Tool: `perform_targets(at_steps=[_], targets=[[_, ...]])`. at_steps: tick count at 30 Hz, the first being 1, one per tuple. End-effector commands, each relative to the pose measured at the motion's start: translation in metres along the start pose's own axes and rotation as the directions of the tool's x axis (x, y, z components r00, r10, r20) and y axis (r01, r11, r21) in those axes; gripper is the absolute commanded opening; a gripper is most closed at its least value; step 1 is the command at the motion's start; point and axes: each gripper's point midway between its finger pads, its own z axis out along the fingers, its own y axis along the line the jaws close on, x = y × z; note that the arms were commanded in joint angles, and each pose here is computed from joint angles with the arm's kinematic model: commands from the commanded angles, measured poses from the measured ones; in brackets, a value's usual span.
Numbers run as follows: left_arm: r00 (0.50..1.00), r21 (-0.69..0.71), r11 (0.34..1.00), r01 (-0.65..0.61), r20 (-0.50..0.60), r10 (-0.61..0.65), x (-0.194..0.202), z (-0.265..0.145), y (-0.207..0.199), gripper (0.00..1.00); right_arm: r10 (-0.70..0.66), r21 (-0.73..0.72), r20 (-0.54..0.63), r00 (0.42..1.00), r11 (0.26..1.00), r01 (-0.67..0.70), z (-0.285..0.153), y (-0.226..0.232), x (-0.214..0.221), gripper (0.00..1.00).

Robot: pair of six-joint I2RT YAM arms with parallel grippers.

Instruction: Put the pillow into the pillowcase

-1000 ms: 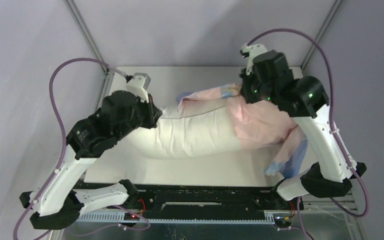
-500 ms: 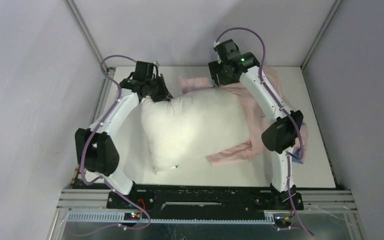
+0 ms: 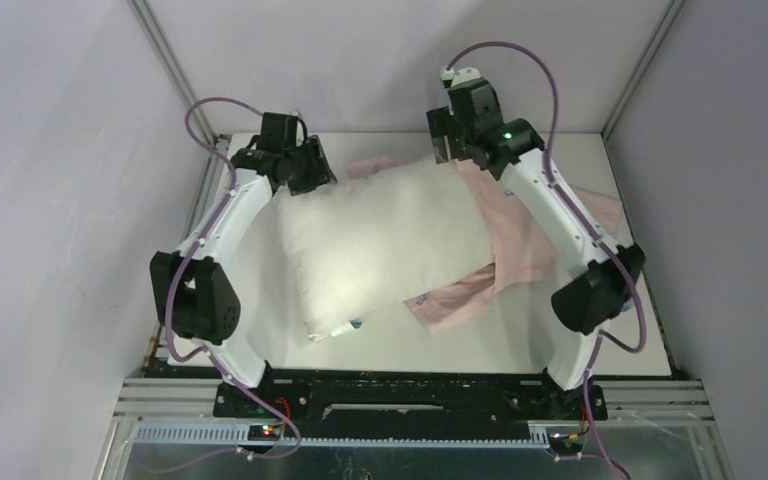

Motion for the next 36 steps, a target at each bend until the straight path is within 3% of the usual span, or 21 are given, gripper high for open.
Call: perform_targets(at_steps=[1, 3, 5, 10, 14, 19, 23, 30, 36], targets=[[0.981, -0.083, 0.997, -0.001, 0.194, 0.017, -0.041, -0.052, 0.011, 0.69, -0.061, 0.058, -0.104, 0.993, 0.996, 0.068, 0.062, -0.003, 0.041, 0.82], [0.97, -0.108, 0.993, 0.041, 0.243, -0.013, -0.04, -0.07, 0.023, 0.9, -0.053, 0.056, -0.145, 0.988, 0.996, 0.062, 0.075, -0.002, 0.057, 0.81], [0.961, -0.113, 0.991, 0.07, 0.275, -0.037, -0.027, -0.081, 0.035, 0.99, -0.042, 0.062, -0.188, 0.981, 0.997, 0.054, 0.082, -0.001, 0.074, 0.81], [0.97, -0.096, 0.985, 0.144, 0.211, -0.121, 0.053, -0.067, 0.066, 1.0, -0.04, 0.089, -0.244, 0.969, 0.994, 0.064, 0.078, -0.001, 0.116, 0.81], [0.975, 0.007, 0.981, 0.192, 0.111, -0.192, 0.104, -0.041, 0.066, 1.0, -0.026, 0.144, -0.207, 0.978, 0.988, 0.057, 0.063, -0.008, 0.111, 0.81], [0.96, 0.153, 0.954, 0.257, 0.077, -0.271, 0.118, -0.02, 0.049, 0.99, -0.042, 0.215, -0.145, 0.989, 0.974, 0.073, 0.06, -0.018, 0.086, 0.81], [0.955, 0.116, 0.95, 0.289, 0.038, -0.295, 0.13, -0.007, 0.058, 0.8, -0.073, 0.285, -0.144, 0.987, 0.952, 0.112, 0.07, -0.027, 0.078, 0.77], [0.957, 0.041, 0.957, 0.288, 0.028, -0.289, 0.141, -0.002, 0.073, 0.34, -0.064, 0.359, -0.13, 0.989, 0.927, 0.107, 0.076, -0.045, 0.063, 0.51], [0.962, 0.025, 0.962, 0.272, 0.031, -0.273, 0.142, -0.004, 0.076, 0.08, -0.07, 0.37, -0.144, 0.987, 0.922, 0.119, 0.08, -0.043, 0.046, 0.09]])
